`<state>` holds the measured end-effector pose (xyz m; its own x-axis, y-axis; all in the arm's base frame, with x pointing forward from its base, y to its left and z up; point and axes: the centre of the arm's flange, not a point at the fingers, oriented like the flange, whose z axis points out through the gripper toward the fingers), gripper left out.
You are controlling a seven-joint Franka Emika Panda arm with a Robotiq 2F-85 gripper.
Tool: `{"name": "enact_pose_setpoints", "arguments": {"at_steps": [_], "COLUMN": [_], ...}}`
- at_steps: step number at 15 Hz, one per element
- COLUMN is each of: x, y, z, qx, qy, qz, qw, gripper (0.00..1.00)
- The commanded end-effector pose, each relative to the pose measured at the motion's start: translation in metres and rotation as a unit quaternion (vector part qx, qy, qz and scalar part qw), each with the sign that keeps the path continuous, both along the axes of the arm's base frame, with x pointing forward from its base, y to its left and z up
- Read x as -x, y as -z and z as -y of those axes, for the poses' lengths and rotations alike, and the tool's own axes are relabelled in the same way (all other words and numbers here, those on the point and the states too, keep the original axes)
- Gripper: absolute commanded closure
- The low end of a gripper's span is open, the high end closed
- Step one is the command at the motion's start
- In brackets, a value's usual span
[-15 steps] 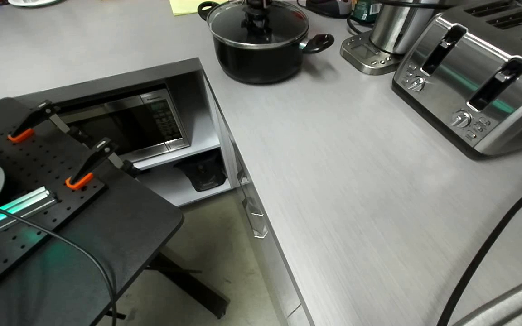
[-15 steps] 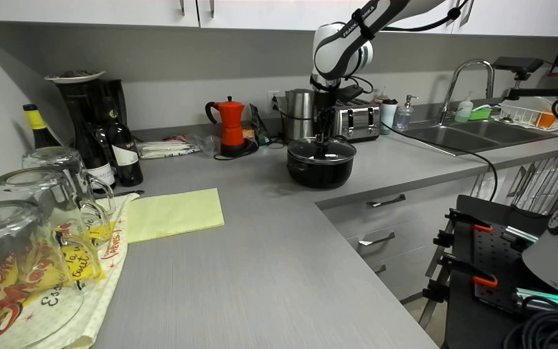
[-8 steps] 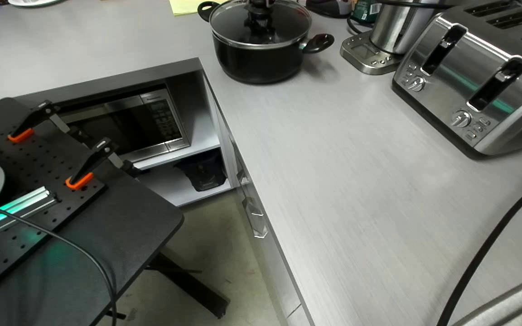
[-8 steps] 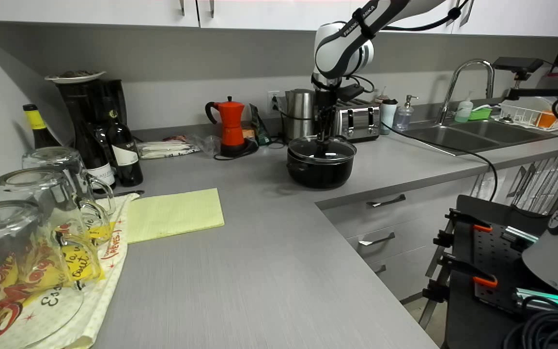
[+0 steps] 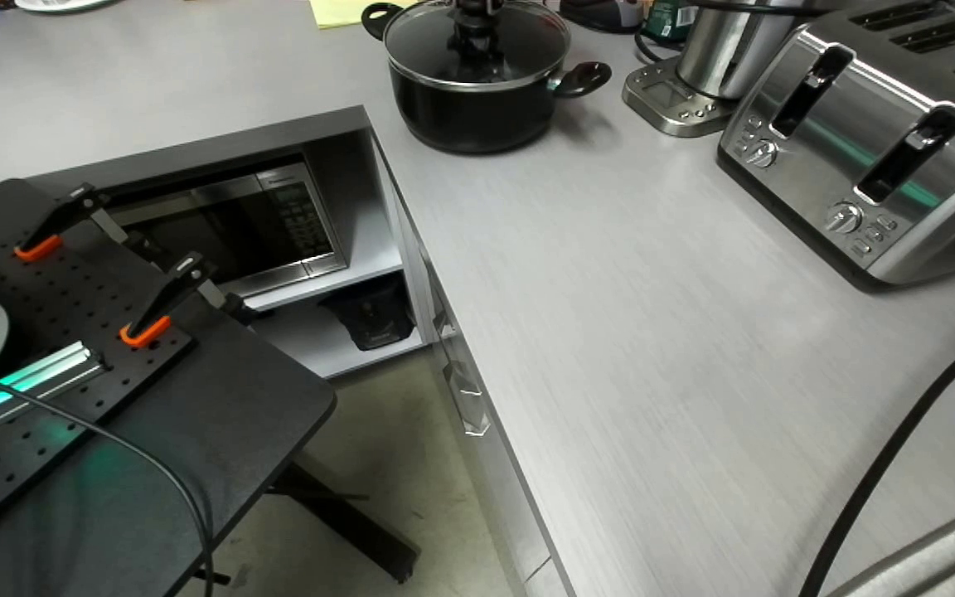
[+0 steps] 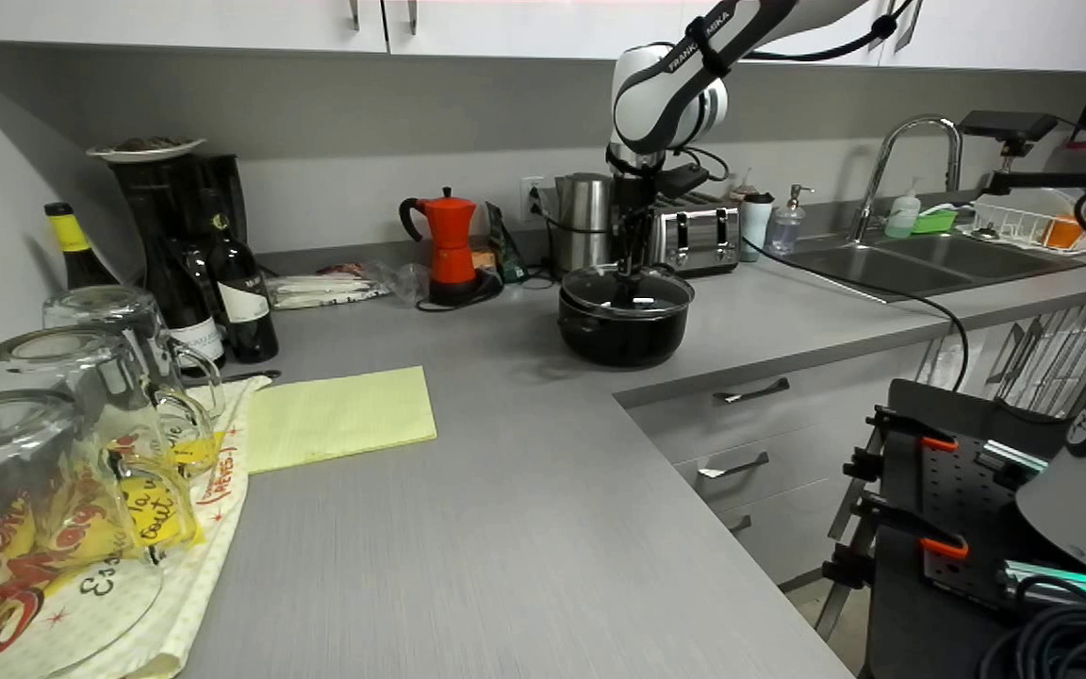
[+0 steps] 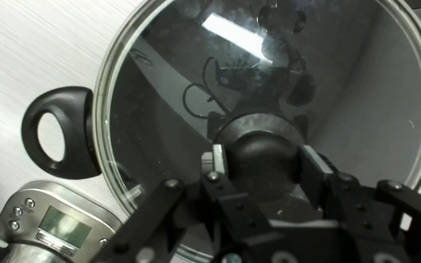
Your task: Put the glass lid on the black pot.
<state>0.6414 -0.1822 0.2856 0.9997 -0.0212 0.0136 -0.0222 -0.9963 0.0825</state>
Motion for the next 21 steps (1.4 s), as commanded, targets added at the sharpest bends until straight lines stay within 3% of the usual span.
{"name": "enact_pose_setpoints", "arguments": {"at_steps": [1,11,21], "x": [-0.005,-0.009,-0.006], "y": [-0.012,-0.01,-0.006], "z": [-0.004,-0.012,0.004], "qx": [0.0,0.005,0.002], "qy": [-0.006,-0.013,-0.002], "qz": [-0.001,-0.004,-0.004], "qw": [1.0,0.9999,1.0], "gripper": [0.75,0.75,0.75]}}
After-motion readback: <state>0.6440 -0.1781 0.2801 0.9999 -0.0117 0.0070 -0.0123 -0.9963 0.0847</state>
